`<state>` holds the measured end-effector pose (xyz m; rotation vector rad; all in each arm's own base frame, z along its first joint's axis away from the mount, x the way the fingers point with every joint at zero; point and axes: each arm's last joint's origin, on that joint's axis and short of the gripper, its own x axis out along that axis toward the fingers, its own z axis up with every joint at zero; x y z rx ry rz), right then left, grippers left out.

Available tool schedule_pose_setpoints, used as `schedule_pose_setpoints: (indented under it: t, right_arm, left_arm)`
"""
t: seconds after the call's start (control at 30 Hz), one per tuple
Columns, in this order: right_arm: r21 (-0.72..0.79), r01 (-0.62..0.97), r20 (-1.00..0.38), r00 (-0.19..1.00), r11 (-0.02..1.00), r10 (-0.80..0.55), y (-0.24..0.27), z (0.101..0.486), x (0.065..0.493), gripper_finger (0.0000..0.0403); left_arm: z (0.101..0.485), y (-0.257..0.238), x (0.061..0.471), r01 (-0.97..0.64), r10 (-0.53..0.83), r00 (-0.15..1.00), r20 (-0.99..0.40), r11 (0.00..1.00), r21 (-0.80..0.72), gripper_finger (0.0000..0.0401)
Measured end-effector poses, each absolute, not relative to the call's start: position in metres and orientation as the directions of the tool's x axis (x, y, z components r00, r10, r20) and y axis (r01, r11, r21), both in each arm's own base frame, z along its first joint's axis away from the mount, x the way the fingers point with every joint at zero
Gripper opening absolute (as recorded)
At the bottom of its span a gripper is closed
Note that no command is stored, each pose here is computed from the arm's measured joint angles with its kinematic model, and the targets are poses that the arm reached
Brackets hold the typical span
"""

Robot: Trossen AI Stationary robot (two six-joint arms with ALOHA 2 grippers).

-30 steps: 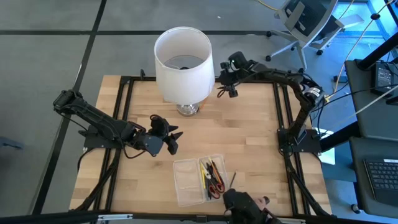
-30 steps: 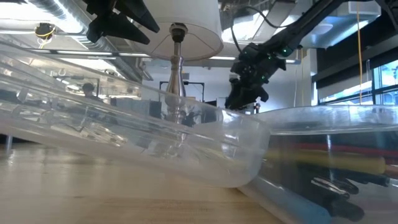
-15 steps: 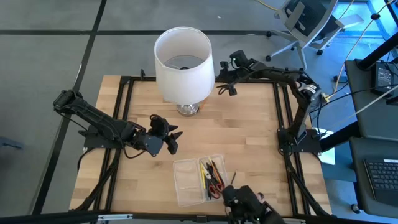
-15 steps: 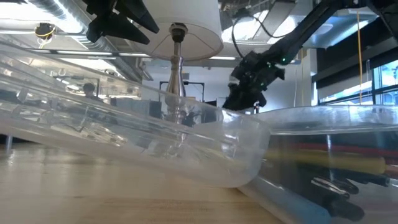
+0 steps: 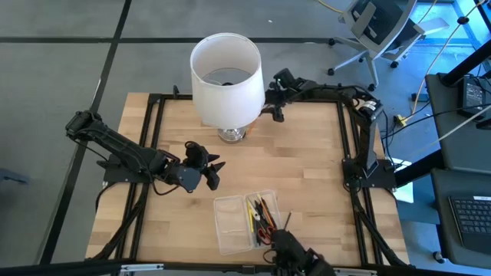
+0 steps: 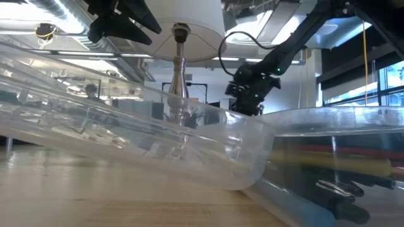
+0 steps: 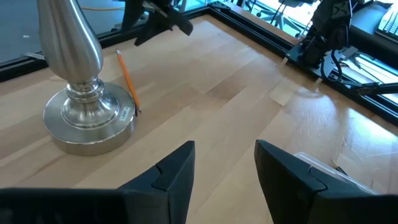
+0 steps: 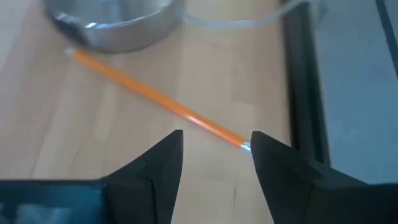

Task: Pick & place school supplies into a supply box
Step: Put the orange pencil into the transparent supply box

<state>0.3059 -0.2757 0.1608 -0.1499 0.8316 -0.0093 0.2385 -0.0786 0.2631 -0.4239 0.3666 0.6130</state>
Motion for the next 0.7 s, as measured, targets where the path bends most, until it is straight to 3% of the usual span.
schedule_pose_setpoints:
  t: [0.4, 0.7]
  right_arm:
    - [-0.041, 0.132, -0.670, 0.732, 0.990, -0.125, -0.265, 0.175, 0.333, 0.0194]
    - [-0.022, 0.261, -0.721, 0.665, 0.965, -0.196, -0.256, 0.162, 0.342, 0.0194]
  left_arm:
    - [0.263, -0.079, 0.238, -0.617, 0.469, 0.760, -0.450, 0.739, -0.271, 0.0157]
    - [0.262, -0.078, 0.237, -0.622, 0.472, 0.751, -0.461, 0.741, -0.254, 0.0156]
